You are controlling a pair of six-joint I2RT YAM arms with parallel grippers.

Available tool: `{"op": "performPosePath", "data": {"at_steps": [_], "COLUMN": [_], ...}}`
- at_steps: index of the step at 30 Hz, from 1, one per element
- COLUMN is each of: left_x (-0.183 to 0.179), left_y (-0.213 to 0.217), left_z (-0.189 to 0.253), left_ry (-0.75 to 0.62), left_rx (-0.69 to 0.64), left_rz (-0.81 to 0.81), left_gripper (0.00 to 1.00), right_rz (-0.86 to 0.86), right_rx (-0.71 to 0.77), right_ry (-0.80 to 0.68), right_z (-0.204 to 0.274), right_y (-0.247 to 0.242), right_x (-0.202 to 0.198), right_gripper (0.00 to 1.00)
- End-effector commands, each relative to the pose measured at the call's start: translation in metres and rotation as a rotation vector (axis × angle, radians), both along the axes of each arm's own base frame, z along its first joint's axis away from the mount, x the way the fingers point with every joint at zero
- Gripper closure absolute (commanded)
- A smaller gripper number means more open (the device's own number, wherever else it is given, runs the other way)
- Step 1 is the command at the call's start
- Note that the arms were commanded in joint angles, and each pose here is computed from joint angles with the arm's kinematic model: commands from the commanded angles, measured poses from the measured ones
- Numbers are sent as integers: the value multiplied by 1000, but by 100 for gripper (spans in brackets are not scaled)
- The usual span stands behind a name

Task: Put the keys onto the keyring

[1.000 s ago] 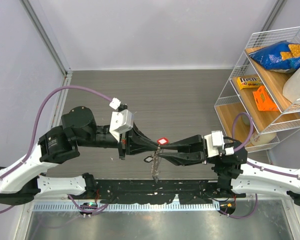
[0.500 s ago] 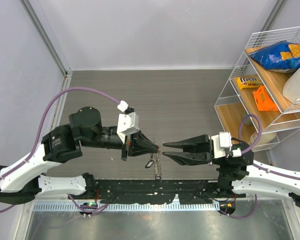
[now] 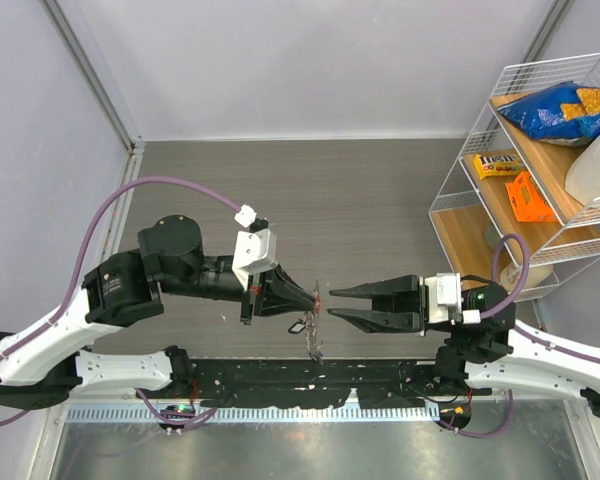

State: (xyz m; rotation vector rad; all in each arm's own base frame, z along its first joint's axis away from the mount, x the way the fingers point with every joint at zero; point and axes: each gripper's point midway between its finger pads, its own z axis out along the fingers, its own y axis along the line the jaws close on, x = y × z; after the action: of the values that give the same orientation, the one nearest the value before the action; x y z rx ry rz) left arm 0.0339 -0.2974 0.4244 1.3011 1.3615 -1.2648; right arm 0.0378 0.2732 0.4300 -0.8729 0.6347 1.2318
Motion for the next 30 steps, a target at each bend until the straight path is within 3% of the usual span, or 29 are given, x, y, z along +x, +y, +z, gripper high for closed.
{"op": "performPosePath", "data": {"at_steps": [1,16,30], "left_x": [-14,-33,-40], "left_y": [7,12,16], "left_z": [18,16,18], "left_ry": [-32,-30,-31], "left_rx": [-67,-76,-90], "left_rz": [-71,-183,-217], "left_gripper": [100,100,100], "right_rz": [-11,100,99], "right_rx": [-68,-298,-279], "right_ry": [-111,-333,-404], "right_z": [7,-16,-5], "right_y": [-7,7,13], "right_x": [-9,-30,-30], "right_gripper": [66,69,67]}}
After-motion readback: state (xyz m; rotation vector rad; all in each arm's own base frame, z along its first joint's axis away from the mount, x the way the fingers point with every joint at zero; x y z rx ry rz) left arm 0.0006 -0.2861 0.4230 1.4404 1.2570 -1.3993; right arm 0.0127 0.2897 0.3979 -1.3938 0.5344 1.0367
